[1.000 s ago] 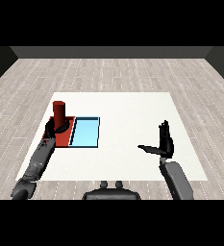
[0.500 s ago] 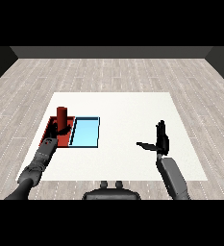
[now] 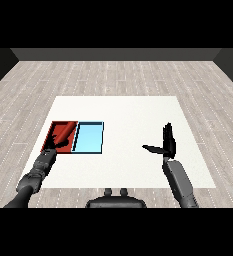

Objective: Pick the red can and put it in the red box

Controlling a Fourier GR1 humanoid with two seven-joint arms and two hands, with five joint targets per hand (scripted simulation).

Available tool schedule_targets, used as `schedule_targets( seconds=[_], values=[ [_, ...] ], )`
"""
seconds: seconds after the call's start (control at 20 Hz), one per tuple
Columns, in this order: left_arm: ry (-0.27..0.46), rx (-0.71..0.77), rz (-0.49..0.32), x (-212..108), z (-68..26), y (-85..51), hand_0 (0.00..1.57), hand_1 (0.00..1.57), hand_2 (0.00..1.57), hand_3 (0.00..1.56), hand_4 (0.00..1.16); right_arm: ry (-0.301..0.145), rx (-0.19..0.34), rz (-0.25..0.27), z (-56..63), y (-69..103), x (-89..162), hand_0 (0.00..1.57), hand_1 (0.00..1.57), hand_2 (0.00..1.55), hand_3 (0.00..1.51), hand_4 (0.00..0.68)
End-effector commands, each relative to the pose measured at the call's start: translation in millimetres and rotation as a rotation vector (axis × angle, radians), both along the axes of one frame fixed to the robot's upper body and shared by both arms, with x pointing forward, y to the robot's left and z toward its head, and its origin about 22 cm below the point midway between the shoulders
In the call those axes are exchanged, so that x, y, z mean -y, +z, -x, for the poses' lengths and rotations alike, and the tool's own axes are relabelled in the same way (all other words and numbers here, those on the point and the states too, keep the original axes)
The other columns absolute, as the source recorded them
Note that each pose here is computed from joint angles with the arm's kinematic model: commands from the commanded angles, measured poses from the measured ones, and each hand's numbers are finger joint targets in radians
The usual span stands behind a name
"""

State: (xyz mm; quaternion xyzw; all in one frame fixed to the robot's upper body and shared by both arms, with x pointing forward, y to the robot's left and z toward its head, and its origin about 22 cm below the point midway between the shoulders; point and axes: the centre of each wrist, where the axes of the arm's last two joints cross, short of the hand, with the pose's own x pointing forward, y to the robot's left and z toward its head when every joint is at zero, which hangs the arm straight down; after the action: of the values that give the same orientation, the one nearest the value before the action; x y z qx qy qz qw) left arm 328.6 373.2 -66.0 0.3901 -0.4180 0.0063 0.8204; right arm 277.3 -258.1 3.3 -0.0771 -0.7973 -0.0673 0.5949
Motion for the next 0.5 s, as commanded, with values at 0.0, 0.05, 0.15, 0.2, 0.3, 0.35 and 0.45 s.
schedule_targets(
  seconds=[0.0,0.05,0.15,0.2,0.3,0.35,0.45],
  values=[
    [-0.008,-0.070,0.069,-11.0,11.5,-5.4,0.00,0.00,0.00,0.00,0.00,-0.005,0.009,-0.010,-3.1,8.1,-2.1,0.00,0.00,0.00,0.00,0.000],
    [-0.005,-0.099,0.065,-13.1,5.7,1.8,0.00,0.00,0.00,0.00,0.00,-0.011,0.010,-0.009,7.6,-6.3,5.9,0.00,0.00,0.00,0.00,0.000],
    [-0.025,-0.068,0.052,-18.5,5.5,5.5,0.00,0.00,0.00,0.00,0.00,-0.019,0.000,-0.015,5.6,-8.1,2.9,0.00,0.00,0.00,0.00,0.000],
    [-0.035,-0.056,0.019,-14.1,4.9,3.3,0.00,0.00,0.00,0.00,0.00,-0.011,0.028,-0.045,-2.6,13.4,7.6,0.00,0.00,0.00,0.00,0.000],
    [-0.037,-0.058,0.005,-13.0,0.0,7.8,0.00,0.00,0.00,0.00,0.00,-0.008,0.040,-0.022,-1.3,8.1,-4.5,0.00,0.00,0.00,0.00,0.000],
    [-0.033,-0.039,0.003,-7.2,-3.7,8.1,0.00,0.00,0.00,0.00,0.00,0.005,0.036,-0.044,5.3,5.7,-12.6,0.00,0.00,0.00,0.00,0.000],
    [-0.002,0.070,-0.022,4.2,-13.4,12.3,0.00,0.00,0.00,0.00,0.00,-0.003,0.027,-0.037,12.5,-4.8,3.3,0.00,0.00,0.00,0.00,0.000]
  ],
)
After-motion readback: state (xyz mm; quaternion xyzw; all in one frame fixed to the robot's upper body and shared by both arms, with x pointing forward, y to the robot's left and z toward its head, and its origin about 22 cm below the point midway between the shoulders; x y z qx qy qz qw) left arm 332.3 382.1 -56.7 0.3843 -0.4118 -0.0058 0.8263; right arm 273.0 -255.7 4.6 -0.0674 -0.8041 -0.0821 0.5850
